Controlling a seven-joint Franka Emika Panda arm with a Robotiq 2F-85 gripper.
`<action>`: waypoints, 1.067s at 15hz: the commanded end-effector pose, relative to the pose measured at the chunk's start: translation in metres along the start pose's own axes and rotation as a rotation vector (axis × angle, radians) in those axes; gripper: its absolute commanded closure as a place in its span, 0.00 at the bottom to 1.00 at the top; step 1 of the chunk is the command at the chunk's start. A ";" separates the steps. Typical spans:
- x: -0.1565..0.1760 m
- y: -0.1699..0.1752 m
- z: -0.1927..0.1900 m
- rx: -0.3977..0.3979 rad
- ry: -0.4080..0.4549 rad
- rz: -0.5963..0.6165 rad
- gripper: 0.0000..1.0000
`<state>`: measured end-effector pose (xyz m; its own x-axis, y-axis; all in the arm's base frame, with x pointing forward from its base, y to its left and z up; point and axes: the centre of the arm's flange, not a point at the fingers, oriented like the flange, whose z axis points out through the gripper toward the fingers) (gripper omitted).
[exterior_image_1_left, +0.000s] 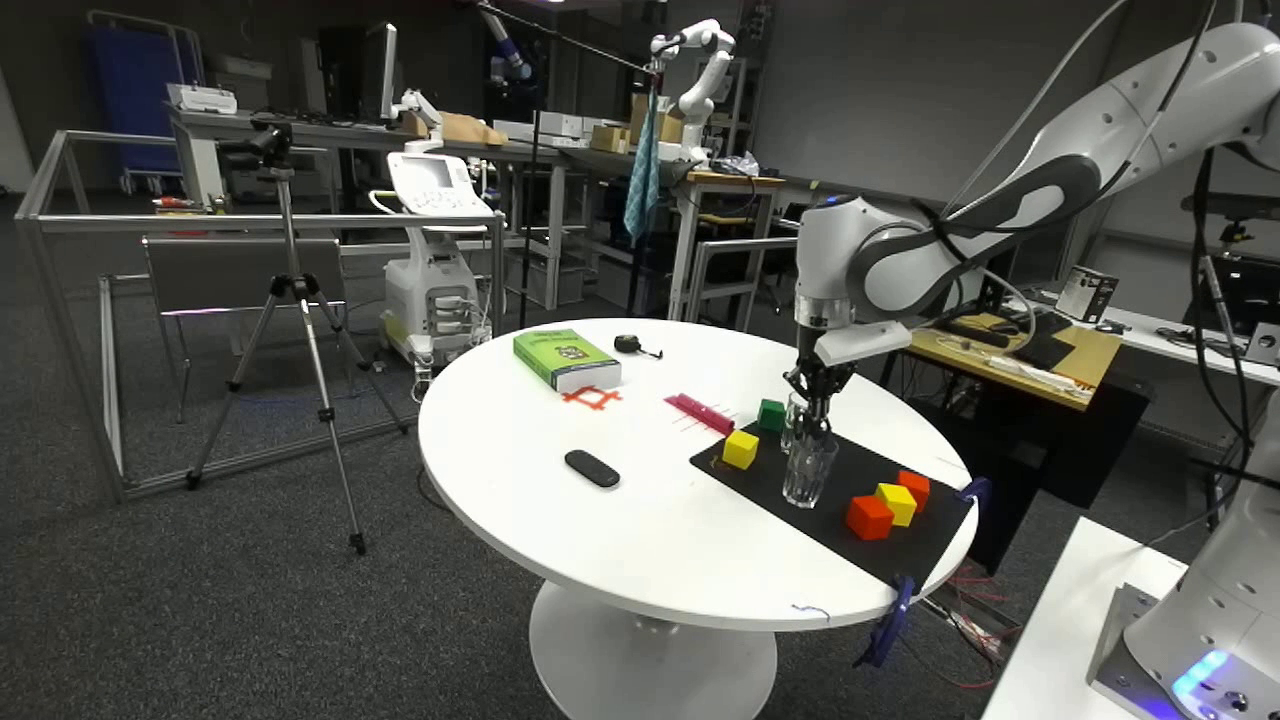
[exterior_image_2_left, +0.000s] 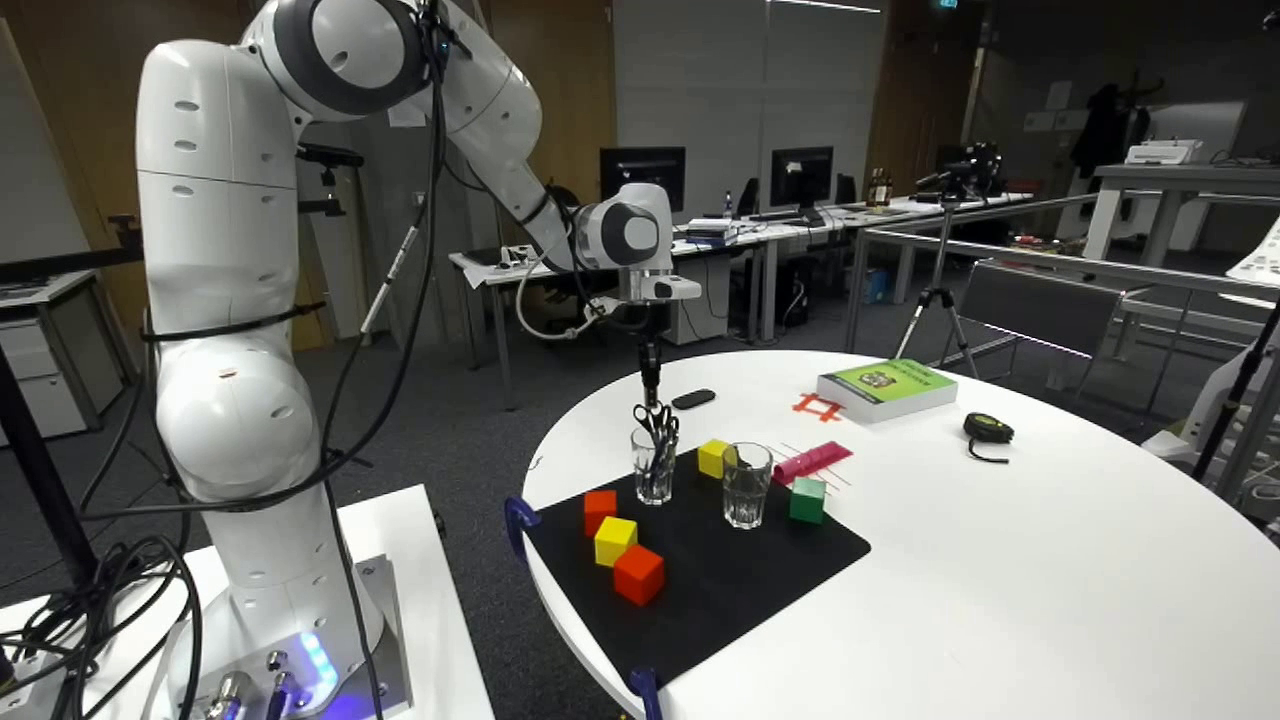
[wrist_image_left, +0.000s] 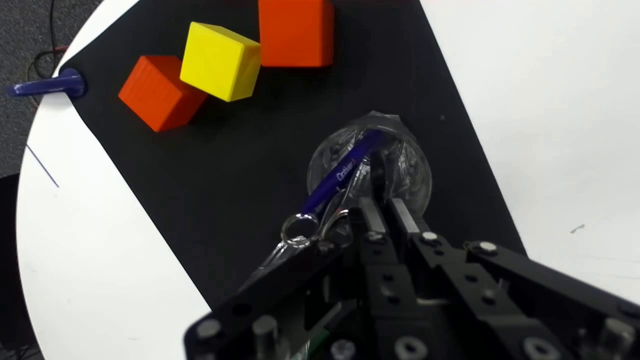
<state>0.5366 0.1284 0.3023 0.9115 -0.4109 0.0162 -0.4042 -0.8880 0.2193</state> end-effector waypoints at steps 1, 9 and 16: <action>-0.003 0.012 -0.046 0.059 0.000 -0.022 0.98; -0.013 0.039 -0.118 0.194 0.018 -0.039 0.98; -0.013 0.075 -0.148 0.222 0.034 -0.008 0.98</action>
<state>0.5167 0.1133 0.4436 0.9156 -0.3987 0.0528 -0.4000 -0.9164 0.0151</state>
